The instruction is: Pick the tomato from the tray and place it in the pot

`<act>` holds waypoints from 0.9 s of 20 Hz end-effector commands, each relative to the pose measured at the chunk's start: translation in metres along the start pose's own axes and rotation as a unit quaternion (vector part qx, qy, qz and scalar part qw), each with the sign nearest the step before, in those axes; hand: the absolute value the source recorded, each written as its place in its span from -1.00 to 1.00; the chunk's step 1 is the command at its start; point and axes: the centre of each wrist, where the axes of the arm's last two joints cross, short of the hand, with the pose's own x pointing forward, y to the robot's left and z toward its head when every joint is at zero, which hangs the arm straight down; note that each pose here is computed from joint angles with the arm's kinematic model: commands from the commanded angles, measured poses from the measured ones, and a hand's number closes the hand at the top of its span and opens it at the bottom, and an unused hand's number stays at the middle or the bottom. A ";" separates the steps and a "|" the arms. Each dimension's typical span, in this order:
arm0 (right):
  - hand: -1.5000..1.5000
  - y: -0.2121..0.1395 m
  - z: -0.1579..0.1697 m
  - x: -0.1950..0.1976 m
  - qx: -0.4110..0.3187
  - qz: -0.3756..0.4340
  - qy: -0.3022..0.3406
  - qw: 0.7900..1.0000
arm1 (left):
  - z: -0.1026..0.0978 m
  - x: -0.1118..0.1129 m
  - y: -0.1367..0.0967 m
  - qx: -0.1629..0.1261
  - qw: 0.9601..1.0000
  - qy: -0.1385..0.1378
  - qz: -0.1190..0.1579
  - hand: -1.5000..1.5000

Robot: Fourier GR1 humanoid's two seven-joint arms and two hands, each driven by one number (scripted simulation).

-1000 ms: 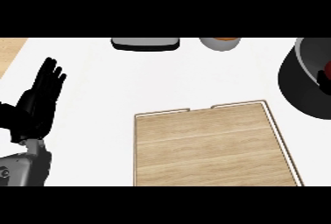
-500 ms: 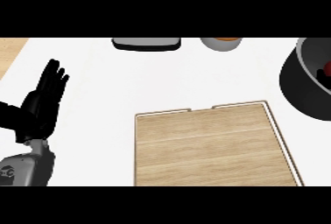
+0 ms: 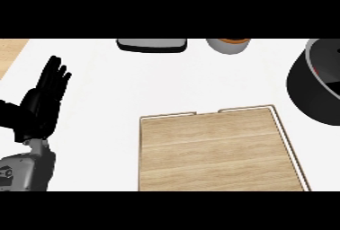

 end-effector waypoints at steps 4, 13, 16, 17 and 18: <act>-1.00 0.008 0.003 -0.017 -0.015 -0.195 -0.026 0.980 | 0.005 -0.010 0.005 0.010 1.000 -0.002 0.010 0.00; -1.00 -0.056 -0.003 -0.057 -0.062 -0.313 -0.022 0.947 | 0.003 0.004 0.014 0.006 1.000 0.015 -0.002 0.00; -1.00 -0.069 0.007 -0.078 -0.063 -0.329 -0.027 0.942 | 0.005 -0.001 0.012 0.012 1.000 0.007 0.005 0.00; -1.00 -0.081 0.003 -0.077 -0.067 -0.326 -0.021 0.943 | -0.005 0.001 0.008 0.015 1.000 0.008 -0.013 0.00; -1.00 -0.092 0.010 -0.091 -0.061 -0.329 -0.027 0.942 | 0.009 -0.003 -0.001 0.012 1.000 0.000 -0.002 0.00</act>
